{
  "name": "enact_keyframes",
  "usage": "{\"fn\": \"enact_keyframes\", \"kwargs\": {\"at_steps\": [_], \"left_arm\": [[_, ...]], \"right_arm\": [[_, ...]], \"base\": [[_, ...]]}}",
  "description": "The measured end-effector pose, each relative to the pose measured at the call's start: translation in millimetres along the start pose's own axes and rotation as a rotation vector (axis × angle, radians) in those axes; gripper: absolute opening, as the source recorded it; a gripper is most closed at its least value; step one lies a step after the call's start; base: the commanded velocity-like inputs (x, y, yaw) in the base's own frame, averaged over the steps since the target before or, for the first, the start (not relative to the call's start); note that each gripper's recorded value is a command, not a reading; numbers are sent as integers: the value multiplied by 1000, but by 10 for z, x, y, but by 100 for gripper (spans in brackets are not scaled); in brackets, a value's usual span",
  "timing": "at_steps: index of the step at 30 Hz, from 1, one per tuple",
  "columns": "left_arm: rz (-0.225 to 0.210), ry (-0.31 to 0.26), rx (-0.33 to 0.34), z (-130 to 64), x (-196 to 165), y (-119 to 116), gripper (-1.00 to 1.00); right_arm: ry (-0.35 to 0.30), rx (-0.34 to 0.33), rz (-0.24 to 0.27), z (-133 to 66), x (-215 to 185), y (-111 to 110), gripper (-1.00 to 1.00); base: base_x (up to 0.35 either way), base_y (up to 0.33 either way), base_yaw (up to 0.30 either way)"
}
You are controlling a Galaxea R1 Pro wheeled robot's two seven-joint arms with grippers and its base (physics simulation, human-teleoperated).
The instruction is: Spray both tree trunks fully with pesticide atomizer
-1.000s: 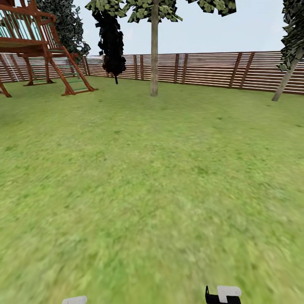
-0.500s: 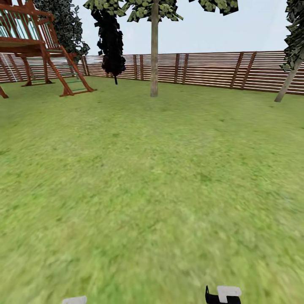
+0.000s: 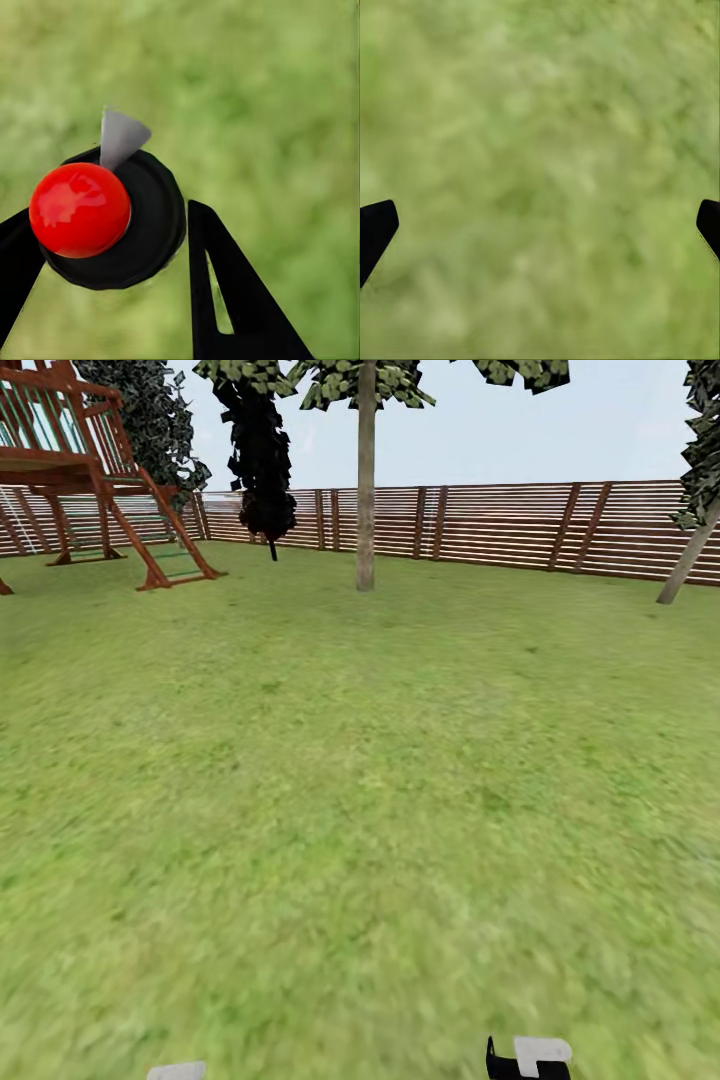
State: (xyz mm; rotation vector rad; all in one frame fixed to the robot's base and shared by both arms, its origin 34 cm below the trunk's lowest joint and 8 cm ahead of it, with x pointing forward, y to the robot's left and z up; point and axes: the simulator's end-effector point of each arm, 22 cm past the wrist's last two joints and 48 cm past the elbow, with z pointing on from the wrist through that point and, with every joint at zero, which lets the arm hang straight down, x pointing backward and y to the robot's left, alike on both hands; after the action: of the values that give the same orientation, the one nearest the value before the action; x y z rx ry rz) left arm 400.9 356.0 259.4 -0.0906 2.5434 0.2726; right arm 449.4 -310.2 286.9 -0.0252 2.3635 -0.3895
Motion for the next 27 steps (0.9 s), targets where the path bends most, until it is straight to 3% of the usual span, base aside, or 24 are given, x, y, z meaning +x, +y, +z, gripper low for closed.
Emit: {"fn": "enact_keyframes", "kwargs": {"at_steps": [27], "left_arm": [[0,0,0,0,0,0,-100]], "right_arm": [[0,0,0,0,1,0,100]], "base": [[338,0,0]]}}
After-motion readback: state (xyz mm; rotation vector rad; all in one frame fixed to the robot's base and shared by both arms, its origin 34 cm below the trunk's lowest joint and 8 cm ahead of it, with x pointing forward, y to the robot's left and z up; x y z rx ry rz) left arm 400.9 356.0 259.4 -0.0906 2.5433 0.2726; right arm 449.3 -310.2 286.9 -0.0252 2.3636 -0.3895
